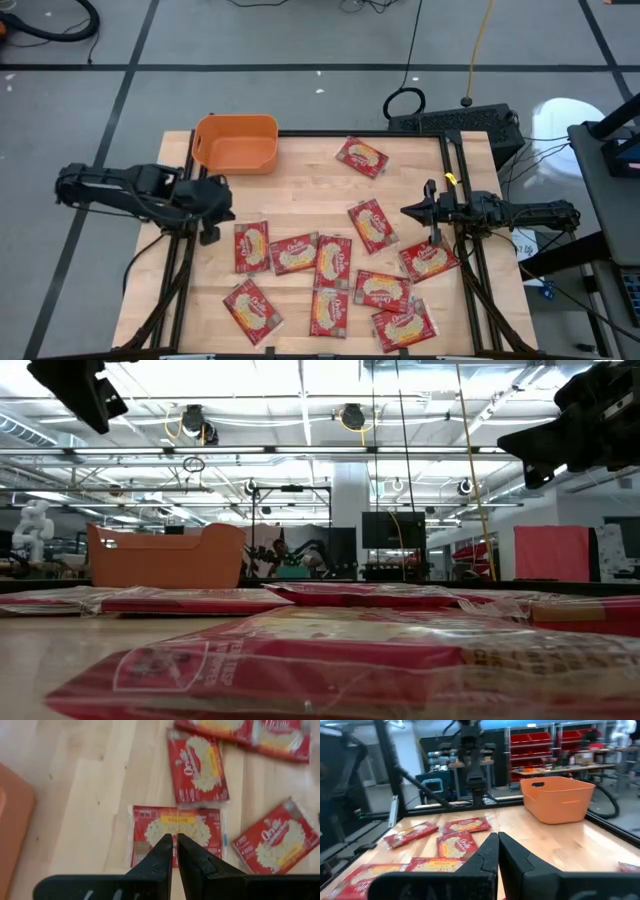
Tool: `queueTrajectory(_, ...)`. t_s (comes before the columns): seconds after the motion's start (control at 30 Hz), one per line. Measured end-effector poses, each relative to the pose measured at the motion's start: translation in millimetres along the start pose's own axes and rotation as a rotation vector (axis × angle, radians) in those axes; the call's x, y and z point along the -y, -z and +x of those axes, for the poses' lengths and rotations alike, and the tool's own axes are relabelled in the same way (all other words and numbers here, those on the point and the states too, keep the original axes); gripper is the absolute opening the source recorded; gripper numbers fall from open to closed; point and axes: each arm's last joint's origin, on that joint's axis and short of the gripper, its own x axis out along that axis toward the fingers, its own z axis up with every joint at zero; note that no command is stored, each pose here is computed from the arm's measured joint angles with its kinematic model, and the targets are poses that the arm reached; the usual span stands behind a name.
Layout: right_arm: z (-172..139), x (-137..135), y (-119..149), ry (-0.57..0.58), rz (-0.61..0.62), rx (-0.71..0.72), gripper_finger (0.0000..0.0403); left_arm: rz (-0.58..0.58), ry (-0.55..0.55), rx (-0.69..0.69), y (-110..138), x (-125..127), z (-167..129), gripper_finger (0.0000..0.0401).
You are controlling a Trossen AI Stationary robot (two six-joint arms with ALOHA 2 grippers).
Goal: Sort popcorn bags into baskets
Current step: Put the red popcorn bag into the orange container
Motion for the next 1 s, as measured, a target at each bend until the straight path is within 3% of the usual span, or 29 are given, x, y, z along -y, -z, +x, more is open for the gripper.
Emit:
queueTrajectory(0.17,2,2,0,0.071,0.018,-0.021,0.0,0.001,-0.023,-0.044,-3,6,9,0.0031)
queueTrajectory(0.3,6,-2,-33,0.074,0.006,-0.021,0.0,0.014,-0.016,-0.073,-3,12,15,0.0031)
queueTrajectory(0.53,30,-11,-90,0.124,-0.037,-0.238,0.0,0.026,-0.056,-0.072,-4,20,19,0.0031)
queueTrajectory(0.77,60,-21,-142,0.158,0.006,-0.435,0.0,0.01,-0.065,-0.057,-3,24,19,0.0031)
queueTrajectory(1.0,89,-26,-148,0.192,0.029,-0.592,0.0,-0.06,-0.044,-0.058,0,31,18,0.0031)
